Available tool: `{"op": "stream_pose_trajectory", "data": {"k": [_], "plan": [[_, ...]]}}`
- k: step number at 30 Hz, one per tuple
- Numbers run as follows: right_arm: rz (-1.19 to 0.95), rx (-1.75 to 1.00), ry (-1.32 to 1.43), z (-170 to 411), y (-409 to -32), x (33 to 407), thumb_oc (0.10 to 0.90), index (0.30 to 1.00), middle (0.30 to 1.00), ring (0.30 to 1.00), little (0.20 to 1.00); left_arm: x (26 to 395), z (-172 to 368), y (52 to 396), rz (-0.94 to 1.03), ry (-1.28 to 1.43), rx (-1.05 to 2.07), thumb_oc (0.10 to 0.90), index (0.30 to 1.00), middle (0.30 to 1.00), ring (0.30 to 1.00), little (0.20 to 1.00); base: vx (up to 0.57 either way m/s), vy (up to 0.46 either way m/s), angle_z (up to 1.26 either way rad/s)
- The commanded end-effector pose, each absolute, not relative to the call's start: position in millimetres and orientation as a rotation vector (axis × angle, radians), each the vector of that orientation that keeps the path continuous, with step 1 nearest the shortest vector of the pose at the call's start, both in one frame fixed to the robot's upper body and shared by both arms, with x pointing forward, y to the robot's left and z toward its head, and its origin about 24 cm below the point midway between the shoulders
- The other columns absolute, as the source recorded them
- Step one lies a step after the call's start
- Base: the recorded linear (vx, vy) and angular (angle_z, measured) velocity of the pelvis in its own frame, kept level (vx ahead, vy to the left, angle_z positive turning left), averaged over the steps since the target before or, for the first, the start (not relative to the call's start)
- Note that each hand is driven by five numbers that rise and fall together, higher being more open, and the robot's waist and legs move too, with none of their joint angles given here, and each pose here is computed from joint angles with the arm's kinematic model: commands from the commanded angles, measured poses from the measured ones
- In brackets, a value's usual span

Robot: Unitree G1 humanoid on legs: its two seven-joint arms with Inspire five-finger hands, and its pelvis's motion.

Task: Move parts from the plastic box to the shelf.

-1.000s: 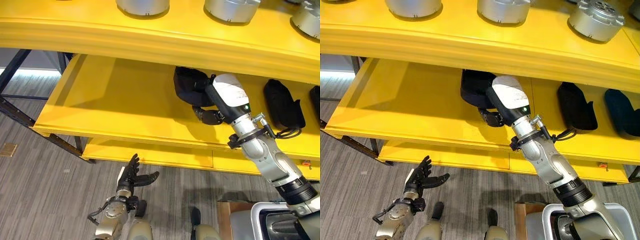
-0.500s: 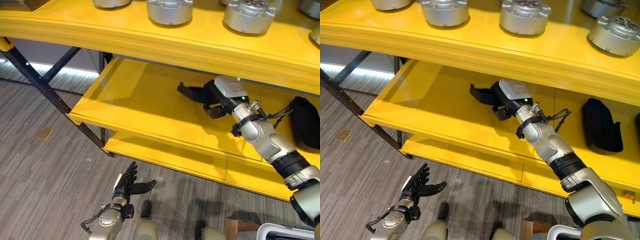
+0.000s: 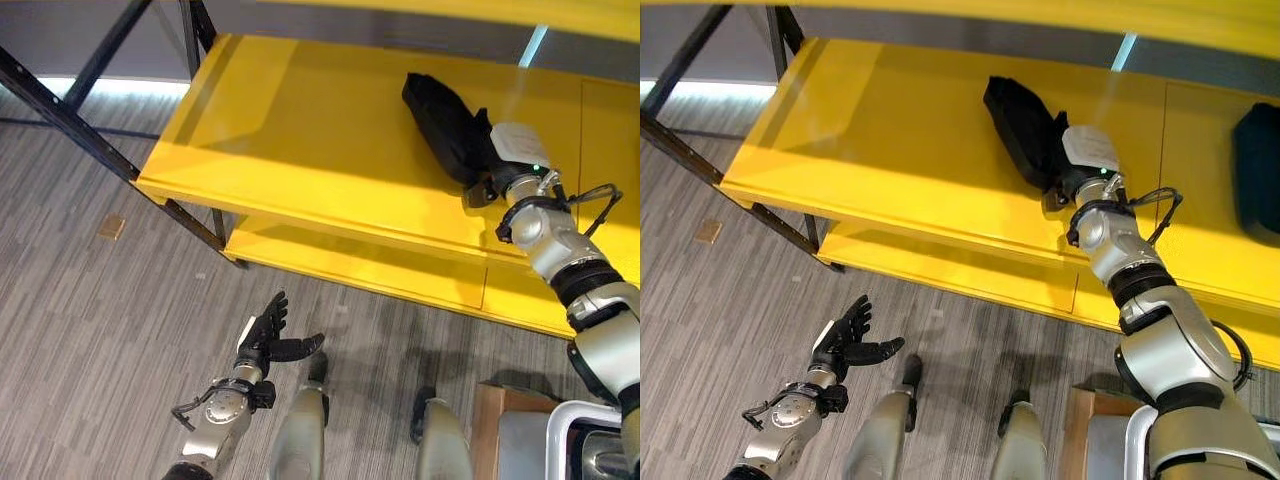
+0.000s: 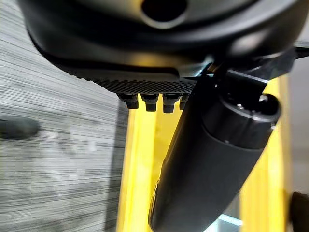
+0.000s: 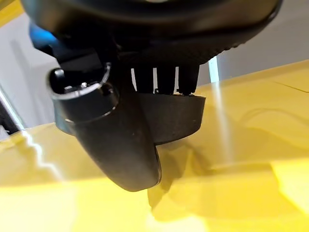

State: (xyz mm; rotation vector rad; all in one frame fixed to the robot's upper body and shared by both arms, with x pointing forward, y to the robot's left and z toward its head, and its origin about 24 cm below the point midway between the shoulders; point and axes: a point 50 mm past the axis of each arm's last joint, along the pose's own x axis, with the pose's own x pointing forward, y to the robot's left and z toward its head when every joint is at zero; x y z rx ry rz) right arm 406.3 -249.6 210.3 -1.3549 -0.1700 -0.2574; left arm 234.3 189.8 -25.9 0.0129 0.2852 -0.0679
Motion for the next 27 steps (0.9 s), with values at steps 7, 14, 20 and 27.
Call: {"op": "stream_pose_trajectory", "data": {"k": [7,14,20,27], "plan": [[-0.565,-1.334,-0.178,278.8,-300.4,393.8,0.4,0.3,0.3,0.3,0.3,255.2,15.0,185.2,-0.098,0.061,-0.02,0.9,1.0,1.0,1.0,1.0,0.0,-0.001,0.05],[-0.702,-1.318,-0.158,295.7,-326.6,380.5,0.4,0.3,0.3,0.3,0.3,257.0,16.8,186.8,-0.091,0.057,-0.018,0.9,1.0,1.0,1.0,1.0,0.01,0.004,0.05],[-0.802,-1.231,-0.148,295.5,-345.9,369.4,0.4,0.3,0.3,0.3,0.3,260.3,20.8,187.0,-0.075,0.039,-0.019,0.9,1.0,1.0,1.0,1.0,0.01,0.011,0.03],[-0.876,-1.104,-0.129,290.2,-358.4,362.6,0.4,0.3,0.3,0.3,0.3,261.4,22.6,185.3,-0.071,0.034,-0.033,0.9,1.0,1.0,1.0,1.0,0.0,0.005,0.0]]}}
